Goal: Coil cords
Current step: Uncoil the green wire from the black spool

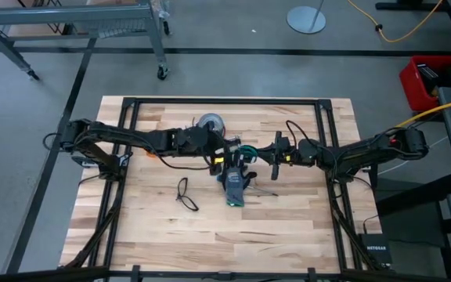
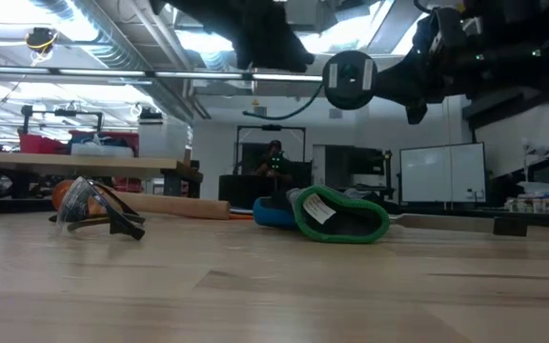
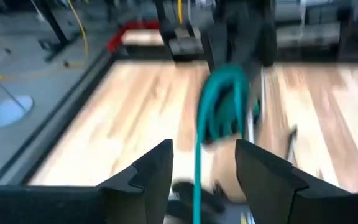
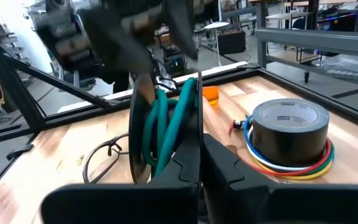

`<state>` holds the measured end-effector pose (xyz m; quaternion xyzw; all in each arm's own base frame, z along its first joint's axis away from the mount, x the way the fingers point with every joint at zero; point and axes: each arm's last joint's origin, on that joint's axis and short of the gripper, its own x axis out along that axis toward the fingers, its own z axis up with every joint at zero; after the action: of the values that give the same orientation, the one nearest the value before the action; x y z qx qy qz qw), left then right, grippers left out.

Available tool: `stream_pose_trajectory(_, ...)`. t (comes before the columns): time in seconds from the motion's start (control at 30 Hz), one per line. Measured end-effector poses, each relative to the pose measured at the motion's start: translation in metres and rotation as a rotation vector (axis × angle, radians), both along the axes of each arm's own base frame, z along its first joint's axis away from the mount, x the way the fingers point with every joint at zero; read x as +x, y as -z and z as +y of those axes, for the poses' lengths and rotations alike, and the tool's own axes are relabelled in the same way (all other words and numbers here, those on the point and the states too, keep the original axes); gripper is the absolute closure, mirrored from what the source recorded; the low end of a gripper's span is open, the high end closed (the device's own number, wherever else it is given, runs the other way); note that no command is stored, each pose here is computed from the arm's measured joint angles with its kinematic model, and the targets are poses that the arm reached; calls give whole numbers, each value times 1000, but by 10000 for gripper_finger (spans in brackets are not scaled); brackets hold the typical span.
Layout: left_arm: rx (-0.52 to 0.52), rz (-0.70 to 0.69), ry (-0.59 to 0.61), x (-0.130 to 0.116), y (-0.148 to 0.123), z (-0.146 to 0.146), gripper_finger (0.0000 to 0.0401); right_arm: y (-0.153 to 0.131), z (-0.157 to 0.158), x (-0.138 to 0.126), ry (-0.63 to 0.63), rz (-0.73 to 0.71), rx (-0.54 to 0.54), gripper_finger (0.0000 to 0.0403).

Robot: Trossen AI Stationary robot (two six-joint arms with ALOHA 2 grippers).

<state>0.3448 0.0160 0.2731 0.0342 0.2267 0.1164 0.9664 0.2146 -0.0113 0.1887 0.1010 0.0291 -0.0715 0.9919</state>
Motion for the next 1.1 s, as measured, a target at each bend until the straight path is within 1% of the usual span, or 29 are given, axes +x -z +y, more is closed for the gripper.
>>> stream_pose_trajectory(0.13,3,108,15,0,14,-4,235,-5,0,2,-11,-20,1,401)
stream_pose_trajectory(0.23,2,140,19,-1,18,-6,235,-10,1,5,-30,-35,1,401)
stream_pose_trajectory(0.43,8,144,1,-1,18,-5,235,-17,2,9,-71,-55,1,401)
stream_pose_trajectory(0.5,19,147,3,-1,18,-5,241,-18,2,9,-84,-57,1,401)
stream_pose_trajectory(0.57,35,152,16,-1,18,-6,259,-18,2,10,-89,-40,3,401)
stream_pose_trajectory(0.63,47,155,23,-1,18,-7,287,-15,2,10,-89,-12,5,401)
stream_pose_trajectory(0.8,57,163,27,-2,19,-7,382,-10,2,9,-80,42,9,401)
stream_pose_trajectory(0.83,56,162,26,-2,19,-7,391,-9,2,9,-75,46,8,401)
stream_pose_trajectory(1.1,73,143,34,0,17,-7,399,-5,0,8,7,91,1,401)
